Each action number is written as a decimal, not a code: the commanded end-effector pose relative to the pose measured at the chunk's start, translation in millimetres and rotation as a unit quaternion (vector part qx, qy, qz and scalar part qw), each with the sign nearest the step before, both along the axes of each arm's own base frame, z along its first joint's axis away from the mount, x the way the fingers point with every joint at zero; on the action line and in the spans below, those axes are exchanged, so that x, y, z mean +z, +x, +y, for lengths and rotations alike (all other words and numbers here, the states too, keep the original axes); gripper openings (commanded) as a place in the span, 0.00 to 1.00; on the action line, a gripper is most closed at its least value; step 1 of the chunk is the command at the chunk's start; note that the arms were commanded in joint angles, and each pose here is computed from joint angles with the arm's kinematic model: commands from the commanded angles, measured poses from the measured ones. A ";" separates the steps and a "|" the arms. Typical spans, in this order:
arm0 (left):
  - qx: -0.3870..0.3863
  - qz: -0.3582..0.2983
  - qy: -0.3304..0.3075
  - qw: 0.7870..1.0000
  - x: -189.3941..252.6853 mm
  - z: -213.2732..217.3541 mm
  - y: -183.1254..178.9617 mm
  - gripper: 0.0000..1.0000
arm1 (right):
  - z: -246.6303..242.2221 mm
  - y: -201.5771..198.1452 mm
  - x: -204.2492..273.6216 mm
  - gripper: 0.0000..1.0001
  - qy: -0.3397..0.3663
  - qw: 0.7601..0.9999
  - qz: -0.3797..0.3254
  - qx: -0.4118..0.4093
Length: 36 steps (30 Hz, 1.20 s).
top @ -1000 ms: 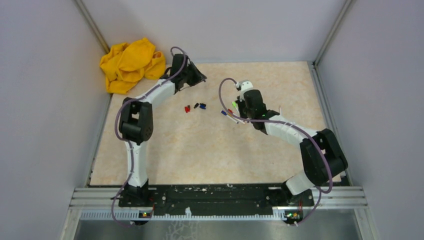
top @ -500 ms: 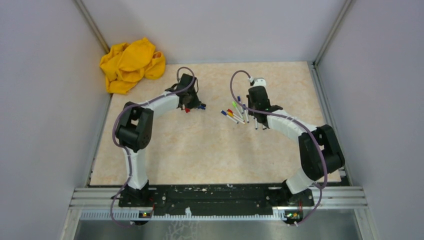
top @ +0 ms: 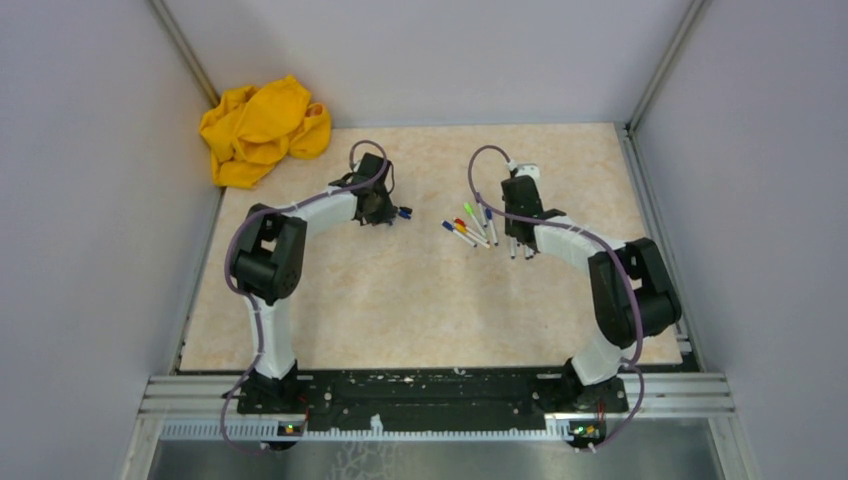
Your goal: Open the pen caps
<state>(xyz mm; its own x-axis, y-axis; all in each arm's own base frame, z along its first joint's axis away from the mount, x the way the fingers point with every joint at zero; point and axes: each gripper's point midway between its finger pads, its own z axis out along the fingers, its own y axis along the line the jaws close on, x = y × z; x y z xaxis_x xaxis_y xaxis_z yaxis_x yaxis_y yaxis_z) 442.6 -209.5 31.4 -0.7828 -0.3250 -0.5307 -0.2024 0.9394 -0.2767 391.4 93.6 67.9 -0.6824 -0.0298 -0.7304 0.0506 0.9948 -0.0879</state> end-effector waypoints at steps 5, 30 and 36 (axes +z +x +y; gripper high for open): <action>0.004 -0.003 0.008 1.000 2.9 3.5 -4.8 0.18 | -9.2 -1.1 -13.5 0.00 -0.014 1.000 0.012 -0.022; 0.012 -0.024 -0.009 1.000 24.8 2.5 -4.1 0.43 | -16.2 -9.5 -34.3 0.24 -0.024 0.998 0.048 -0.032; 0.016 -0.044 -0.018 0.999 41.8 2.2 -1.6 0.48 | -15.3 -5.3 -24.1 0.26 -0.021 0.999 0.028 -0.027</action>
